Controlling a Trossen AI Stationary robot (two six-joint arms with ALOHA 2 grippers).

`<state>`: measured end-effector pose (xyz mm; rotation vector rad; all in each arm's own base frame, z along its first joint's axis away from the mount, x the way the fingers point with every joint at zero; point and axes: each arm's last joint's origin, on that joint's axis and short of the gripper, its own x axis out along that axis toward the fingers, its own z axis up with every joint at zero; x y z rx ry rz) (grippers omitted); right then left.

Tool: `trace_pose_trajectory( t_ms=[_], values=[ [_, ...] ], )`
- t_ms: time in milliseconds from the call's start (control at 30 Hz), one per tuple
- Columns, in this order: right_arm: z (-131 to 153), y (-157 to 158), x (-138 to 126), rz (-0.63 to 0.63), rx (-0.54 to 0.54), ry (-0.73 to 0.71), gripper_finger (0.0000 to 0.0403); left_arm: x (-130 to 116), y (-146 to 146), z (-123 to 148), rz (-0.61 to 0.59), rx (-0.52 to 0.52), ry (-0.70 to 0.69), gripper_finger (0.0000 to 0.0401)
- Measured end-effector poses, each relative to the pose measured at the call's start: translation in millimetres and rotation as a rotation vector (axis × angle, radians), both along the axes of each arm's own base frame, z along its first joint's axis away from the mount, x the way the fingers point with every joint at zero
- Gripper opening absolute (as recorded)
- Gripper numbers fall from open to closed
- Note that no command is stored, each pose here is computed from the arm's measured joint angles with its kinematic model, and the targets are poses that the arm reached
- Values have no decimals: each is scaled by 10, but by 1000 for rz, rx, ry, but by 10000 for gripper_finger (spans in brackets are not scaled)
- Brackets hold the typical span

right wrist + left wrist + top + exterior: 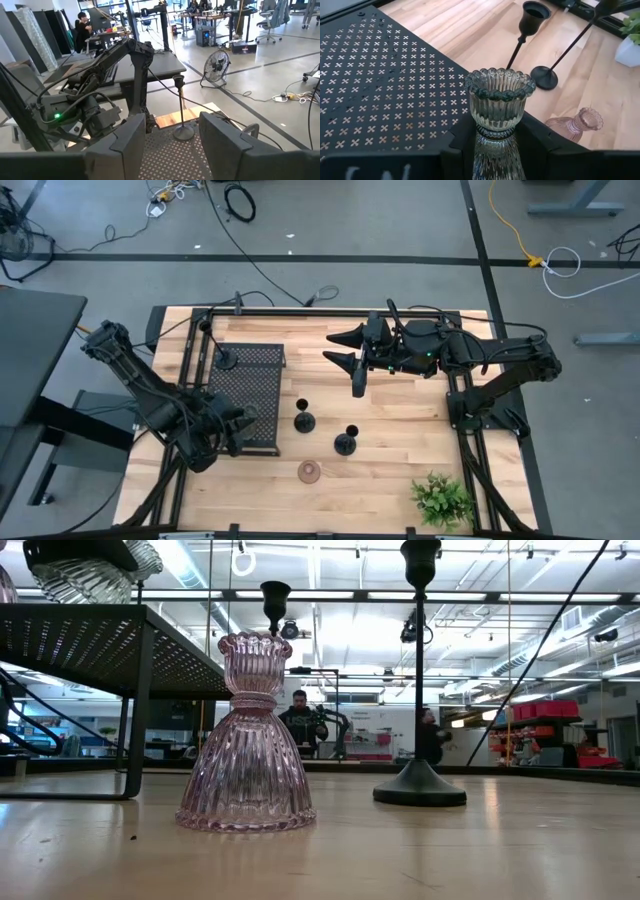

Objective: Pick & Place candle stick holders
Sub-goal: Put the green glass candle holder on the shelf

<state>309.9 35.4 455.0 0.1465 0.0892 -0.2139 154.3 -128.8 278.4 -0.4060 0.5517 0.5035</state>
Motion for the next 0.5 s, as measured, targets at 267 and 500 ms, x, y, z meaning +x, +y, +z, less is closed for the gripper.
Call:
trace_pose_trajectory(
  t_ms=[267,500],
  values=[
    [1,0,0,0,0,-1,185,1,-4,2,-4,-13,5,173],
    [1,-5,1,-1,-7,1,185,-3,-13,-8,-22,-35,33,177]
  ],
)
